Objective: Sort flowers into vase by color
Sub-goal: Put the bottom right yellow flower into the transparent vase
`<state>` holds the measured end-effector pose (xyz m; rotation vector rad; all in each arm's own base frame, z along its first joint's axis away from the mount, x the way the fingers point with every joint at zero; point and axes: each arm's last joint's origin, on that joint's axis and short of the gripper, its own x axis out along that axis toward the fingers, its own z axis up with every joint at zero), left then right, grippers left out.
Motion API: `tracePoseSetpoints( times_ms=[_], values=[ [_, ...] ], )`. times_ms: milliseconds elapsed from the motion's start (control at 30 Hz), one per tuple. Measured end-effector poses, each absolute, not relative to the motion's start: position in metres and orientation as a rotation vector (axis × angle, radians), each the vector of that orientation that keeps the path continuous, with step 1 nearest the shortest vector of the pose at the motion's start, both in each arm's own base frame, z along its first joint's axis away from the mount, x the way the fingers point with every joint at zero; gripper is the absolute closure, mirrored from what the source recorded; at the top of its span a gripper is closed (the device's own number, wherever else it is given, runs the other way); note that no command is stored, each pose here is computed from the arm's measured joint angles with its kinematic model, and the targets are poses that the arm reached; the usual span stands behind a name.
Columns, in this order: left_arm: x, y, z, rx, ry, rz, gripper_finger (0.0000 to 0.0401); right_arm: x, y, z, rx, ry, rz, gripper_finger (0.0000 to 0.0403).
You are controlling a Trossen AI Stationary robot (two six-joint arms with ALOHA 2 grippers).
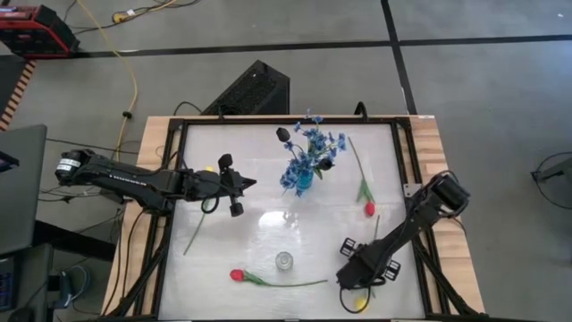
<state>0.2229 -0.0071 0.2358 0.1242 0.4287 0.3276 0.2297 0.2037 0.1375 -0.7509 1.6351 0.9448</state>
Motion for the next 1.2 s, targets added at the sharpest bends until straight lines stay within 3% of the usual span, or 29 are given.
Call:
tracePoseSetpoints(
  times_ms=[300,633,767,967,1200],
  values=[
    [0.222,-0.007,0.234,0.119,0.450,0.329,0.0401,0.219,0.222,0.132,-0.819,1.592,0.922,0.0343],
    [0.222,-0.007,0.234,0.119,0.449,0.331,0.0401,0.223,0.226,0.146,-0.773,1.623,0.897,0.0387],
    [0.222,-0.007,0.234,0.106,0.446,0.334,0.0401,0.236,0.220,0.179,-0.630,1.558,0.851,0.0387],
    [0.222,-0.007,0.234,0.097,0.445,0.332,0.0401,0.254,0.204,0.234,-0.470,1.201,0.786,0.0387],
    [0.215,-0.013,0.225,0.099,0.558,0.266,0.0401,0.259,0.190,0.302,-0.401,0.543,0.636,0.0387]
  ],
)
